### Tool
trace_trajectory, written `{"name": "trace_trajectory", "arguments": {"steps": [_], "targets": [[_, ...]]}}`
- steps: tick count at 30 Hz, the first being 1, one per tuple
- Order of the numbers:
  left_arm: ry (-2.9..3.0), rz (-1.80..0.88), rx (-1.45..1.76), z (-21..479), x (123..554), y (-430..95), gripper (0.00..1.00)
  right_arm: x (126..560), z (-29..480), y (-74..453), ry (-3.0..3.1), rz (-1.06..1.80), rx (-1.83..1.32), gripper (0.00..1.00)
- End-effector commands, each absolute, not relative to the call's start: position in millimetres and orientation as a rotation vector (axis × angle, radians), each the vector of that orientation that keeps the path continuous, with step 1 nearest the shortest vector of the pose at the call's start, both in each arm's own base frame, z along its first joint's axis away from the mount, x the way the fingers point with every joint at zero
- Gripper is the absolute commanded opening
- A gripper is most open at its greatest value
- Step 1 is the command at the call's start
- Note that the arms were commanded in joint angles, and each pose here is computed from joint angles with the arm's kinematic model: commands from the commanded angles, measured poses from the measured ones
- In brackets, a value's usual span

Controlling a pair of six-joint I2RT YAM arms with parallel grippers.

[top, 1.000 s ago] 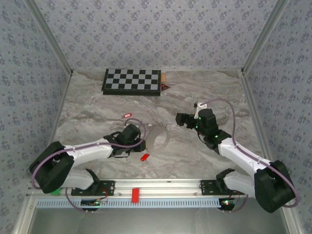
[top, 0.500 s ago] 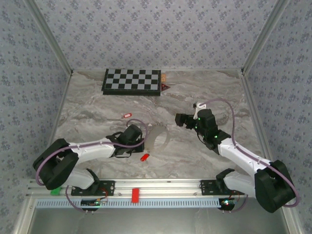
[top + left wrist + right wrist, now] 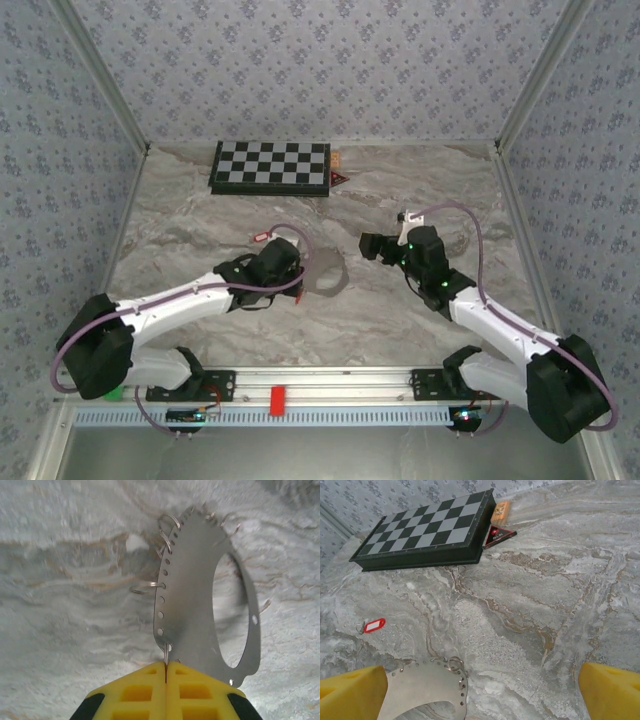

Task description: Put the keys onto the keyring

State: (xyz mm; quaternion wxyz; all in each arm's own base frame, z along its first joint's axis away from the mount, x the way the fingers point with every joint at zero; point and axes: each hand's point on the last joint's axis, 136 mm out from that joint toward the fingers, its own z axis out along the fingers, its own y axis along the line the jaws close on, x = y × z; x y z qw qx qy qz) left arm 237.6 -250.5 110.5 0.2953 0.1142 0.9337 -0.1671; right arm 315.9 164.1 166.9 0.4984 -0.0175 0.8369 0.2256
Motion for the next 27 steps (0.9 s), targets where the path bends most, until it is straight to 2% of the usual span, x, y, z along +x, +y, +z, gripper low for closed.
{"name": "trace_trajectory", "arguments": {"steps": [1, 4, 12, 17, 23, 27], "targets": [[2.392, -0.3, 0.419, 135.9, 249.7, -242.4, 0.0, 316.4, 177.3, 157.5, 1.956, 0.51, -0.027, 0.99], [2.31, -0.244, 0.478, 152.5, 258.6, -246.0, 0.0, 314.9, 182.9, 153.5, 1.925, 0.495, -0.017, 0.99], [2.074, -0.332, 0.608, 208.2, 265.6, -265.0, 0.0, 302.3, 201.5, 166.3, 1.835, 0.572, -0.138, 1.0], [1.941, -0.388, 0.683, 245.0, 261.5, -273.3, 0.0, 295.3, 221.7, 187.1, 1.807, 0.683, -0.229, 0.89], [1.813, -0.497, 0.777, 283.7, 246.2, -284.2, 0.0, 283.8, 244.9, 204.1, 1.775, 0.772, -0.321, 0.81], [1.766, -0.565, 0.786, 301.5, 240.5, -286.7, 0.0, 275.2, 258.3, 208.9, 1.739, 0.819, -0.343, 0.81]]}}
